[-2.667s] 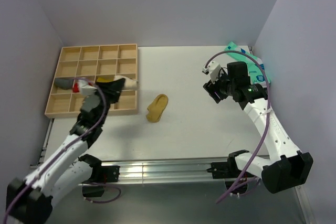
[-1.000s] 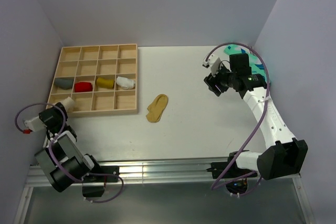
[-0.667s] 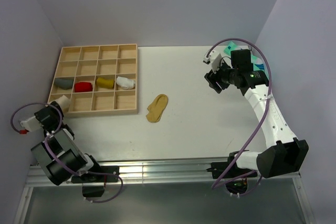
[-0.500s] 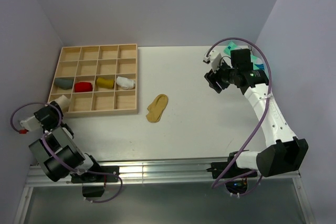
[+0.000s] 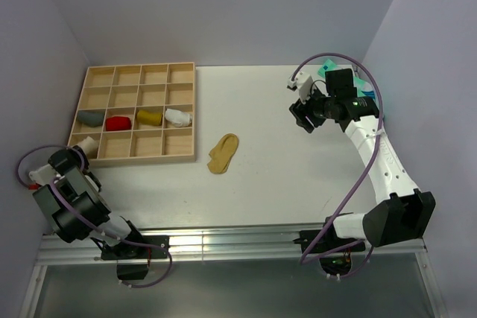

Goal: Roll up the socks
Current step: Place the sock in the storage box.

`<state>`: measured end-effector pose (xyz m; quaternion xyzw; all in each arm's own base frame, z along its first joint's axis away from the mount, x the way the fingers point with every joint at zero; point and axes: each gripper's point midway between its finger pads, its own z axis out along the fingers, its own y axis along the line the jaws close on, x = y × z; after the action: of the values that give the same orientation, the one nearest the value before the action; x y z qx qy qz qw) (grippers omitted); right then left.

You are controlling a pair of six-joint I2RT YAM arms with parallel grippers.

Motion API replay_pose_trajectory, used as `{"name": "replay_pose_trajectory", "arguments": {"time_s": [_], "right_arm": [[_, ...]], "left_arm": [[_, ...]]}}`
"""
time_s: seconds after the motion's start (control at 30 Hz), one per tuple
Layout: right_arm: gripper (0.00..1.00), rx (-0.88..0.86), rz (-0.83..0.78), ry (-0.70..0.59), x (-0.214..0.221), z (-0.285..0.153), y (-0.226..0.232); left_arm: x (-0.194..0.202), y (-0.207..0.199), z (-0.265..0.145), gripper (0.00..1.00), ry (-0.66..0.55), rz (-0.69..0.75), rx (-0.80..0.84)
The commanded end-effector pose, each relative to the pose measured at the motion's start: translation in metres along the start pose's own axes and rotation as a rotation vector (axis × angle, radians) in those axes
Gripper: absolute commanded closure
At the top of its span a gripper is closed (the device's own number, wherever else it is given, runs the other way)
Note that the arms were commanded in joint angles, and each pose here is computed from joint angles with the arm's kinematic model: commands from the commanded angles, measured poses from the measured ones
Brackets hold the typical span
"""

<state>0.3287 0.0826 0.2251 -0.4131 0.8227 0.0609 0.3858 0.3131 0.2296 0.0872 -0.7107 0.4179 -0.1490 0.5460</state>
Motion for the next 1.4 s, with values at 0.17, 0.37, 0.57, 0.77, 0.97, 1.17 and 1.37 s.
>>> {"name": "replay_pose_trajectory", "arguments": {"time_s": [0.17,0.37,0.57,0.77,0.97,1.17,1.37], "right_arm": [[0.33,0.011,0.007,-0.021,-0.009,-0.007,-0.005],[0.33,0.009,0.009,-0.008,-0.005,-0.002,-0.005],[0.33,0.012,0.004,0.005,0.0,0.002,-0.006],[0.34,0.01,-0.002,0.009,0.002,0.004,-0.005],[0.33,0.014,-0.003,0.016,0.004,0.004,-0.007],[0.33,0.013,-0.004,0.023,0.005,0.006,-0.007],[0.34,0.01,0.001,0.022,0.005,0.005,-0.007]], "left_arm": [[-0.011,0.003,0.014,1.0,-0.049,-0.037,-0.105],[-0.008,0.01,0.023,1.0,-0.053,-0.035,-0.183],[0.008,0.016,0.026,1.0,-0.044,-0.042,-0.242],[0.017,0.024,0.028,0.94,-0.026,-0.052,-0.296],[0.016,0.02,0.028,0.7,-0.031,-0.045,-0.313],[0.013,0.004,0.026,0.47,-0.032,-0.024,-0.318],[0.013,-0.008,0.024,0.41,-0.024,-0.021,-0.319]]}}
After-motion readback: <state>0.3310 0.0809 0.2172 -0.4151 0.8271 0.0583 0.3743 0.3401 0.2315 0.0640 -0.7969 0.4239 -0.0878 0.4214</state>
